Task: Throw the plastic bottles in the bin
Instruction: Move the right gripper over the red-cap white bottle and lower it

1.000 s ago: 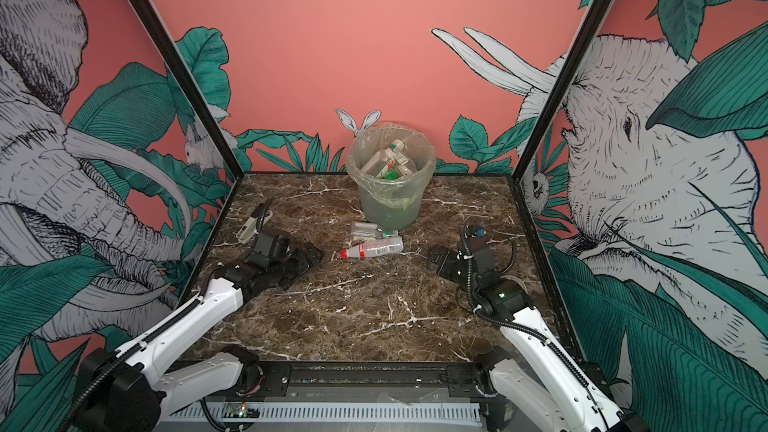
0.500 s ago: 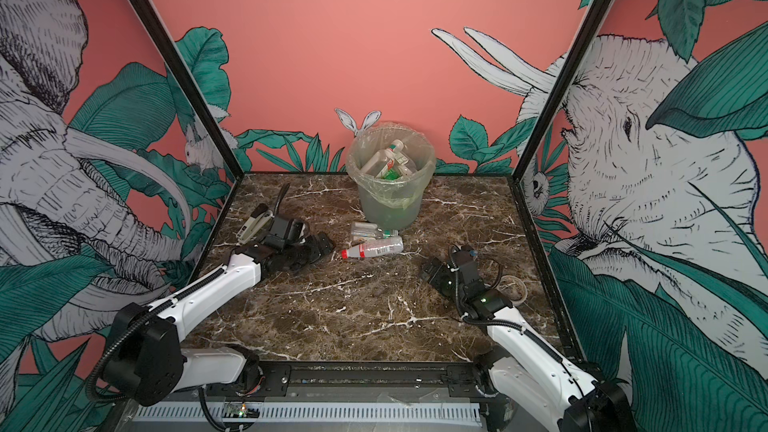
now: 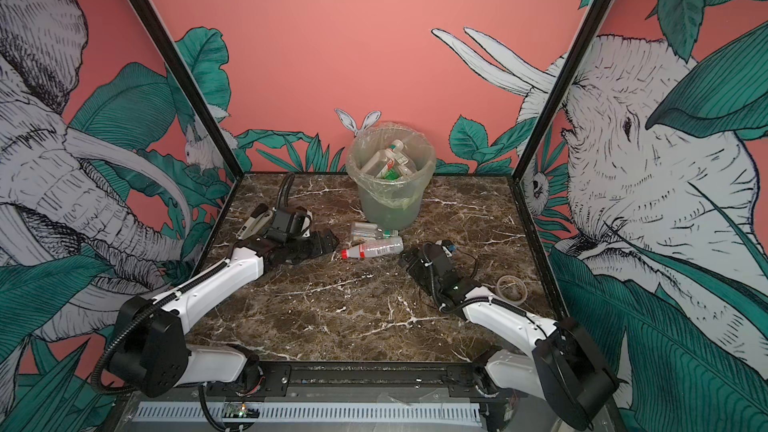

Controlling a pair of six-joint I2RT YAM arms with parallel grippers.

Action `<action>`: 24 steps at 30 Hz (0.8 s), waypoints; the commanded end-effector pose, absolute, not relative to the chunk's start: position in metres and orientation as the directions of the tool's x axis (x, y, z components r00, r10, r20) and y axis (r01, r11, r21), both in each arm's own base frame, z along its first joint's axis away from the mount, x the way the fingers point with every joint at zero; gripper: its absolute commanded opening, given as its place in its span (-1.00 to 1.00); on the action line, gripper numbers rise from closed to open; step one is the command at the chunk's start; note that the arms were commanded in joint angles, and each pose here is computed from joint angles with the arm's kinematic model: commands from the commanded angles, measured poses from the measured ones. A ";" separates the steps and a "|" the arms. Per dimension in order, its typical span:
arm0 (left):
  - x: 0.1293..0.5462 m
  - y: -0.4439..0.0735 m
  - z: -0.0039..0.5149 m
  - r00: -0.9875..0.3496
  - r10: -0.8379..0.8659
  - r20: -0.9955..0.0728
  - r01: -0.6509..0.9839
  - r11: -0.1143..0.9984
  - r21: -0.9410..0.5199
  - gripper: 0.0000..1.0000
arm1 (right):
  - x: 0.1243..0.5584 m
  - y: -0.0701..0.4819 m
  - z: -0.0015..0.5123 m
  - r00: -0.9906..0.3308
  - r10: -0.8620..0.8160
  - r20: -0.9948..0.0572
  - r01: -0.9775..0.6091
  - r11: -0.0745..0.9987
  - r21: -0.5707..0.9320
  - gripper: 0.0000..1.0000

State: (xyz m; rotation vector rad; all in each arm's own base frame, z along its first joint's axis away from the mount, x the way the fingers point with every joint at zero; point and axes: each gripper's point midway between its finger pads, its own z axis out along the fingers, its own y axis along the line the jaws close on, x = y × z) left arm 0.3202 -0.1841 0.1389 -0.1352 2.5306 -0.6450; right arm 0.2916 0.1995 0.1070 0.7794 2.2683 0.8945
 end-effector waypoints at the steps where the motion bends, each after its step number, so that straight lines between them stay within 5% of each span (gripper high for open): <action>1: 0.321 -0.183 0.161 -0.826 -0.149 -0.543 0.123 0.893 -0.432 0.99 | 0.312 0.209 0.126 -0.587 0.765 -0.267 0.310 0.517 0.798 0.99; 24: 0.291 -0.161 0.150 -0.830 -0.088 -0.551 0.143 0.921 -0.363 0.99 | 0.377 0.265 0.090 -0.520 0.838 -0.164 0.406 0.411 0.816 0.81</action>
